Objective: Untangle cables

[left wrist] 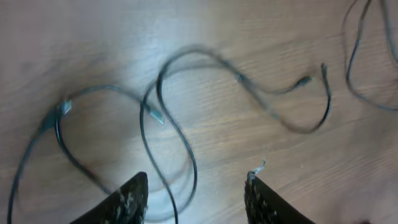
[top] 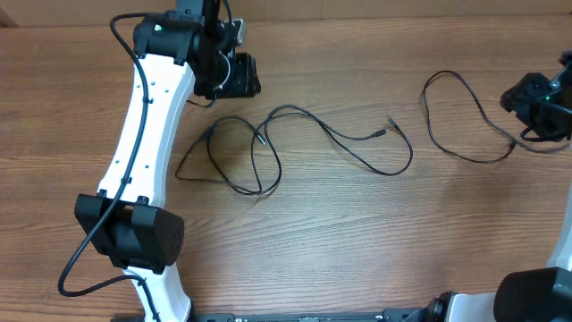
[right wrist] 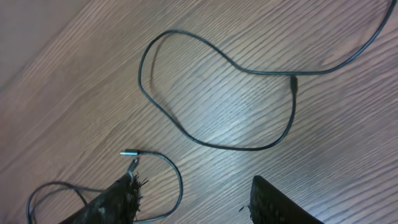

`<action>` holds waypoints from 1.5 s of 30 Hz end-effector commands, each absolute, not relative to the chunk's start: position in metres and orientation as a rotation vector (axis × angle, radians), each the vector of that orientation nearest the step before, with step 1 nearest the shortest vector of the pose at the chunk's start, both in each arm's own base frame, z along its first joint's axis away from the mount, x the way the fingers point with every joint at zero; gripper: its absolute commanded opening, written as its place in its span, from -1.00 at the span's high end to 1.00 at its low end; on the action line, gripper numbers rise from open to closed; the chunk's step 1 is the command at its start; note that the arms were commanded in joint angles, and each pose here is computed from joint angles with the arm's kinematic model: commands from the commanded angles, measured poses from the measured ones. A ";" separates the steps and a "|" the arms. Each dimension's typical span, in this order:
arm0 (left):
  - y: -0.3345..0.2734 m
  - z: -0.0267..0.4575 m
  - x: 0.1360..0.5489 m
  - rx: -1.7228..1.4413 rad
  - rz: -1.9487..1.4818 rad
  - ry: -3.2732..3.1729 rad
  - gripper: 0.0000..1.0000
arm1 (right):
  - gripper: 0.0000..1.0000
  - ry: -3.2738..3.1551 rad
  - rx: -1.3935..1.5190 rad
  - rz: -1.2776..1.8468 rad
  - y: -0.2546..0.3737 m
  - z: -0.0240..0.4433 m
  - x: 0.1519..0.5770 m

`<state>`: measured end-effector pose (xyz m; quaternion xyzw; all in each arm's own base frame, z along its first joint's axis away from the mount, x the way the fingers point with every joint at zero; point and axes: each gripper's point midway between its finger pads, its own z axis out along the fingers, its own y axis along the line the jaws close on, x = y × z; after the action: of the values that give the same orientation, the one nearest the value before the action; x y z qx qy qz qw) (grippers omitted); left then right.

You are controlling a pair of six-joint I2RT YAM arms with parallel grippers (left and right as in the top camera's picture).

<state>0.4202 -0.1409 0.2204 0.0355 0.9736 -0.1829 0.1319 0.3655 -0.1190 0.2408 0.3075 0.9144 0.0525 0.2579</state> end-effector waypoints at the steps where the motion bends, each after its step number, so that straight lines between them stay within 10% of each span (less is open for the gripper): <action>1: -0.144 0.211 0.409 0.085 -0.525 2.894 0.00 | -0.13 2.490 0.790 0.156 -0.109 0.244 0.368; 35: -0.191 0.002 0.300 0.705 -0.151 3.146 0.00 | -0.24 2.506 0.743 0.170 -0.095 0.244 0.372; 39: -0.188 0.000 0.297 0.709 -0.137 3.153 0.92 | -0.24 2.506 0.743 0.170 -0.095 0.244 0.372; 45: -0.215 0.071 0.351 0.649 -0.209 2.999 0.92 | -0.19 2.507 0.727 0.223 -0.088 0.245 0.373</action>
<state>0.3046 -0.1925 0.0195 0.2117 0.9752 -0.0459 -0.0459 0.3703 -0.0964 0.2400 0.2780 0.9247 0.0616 0.2526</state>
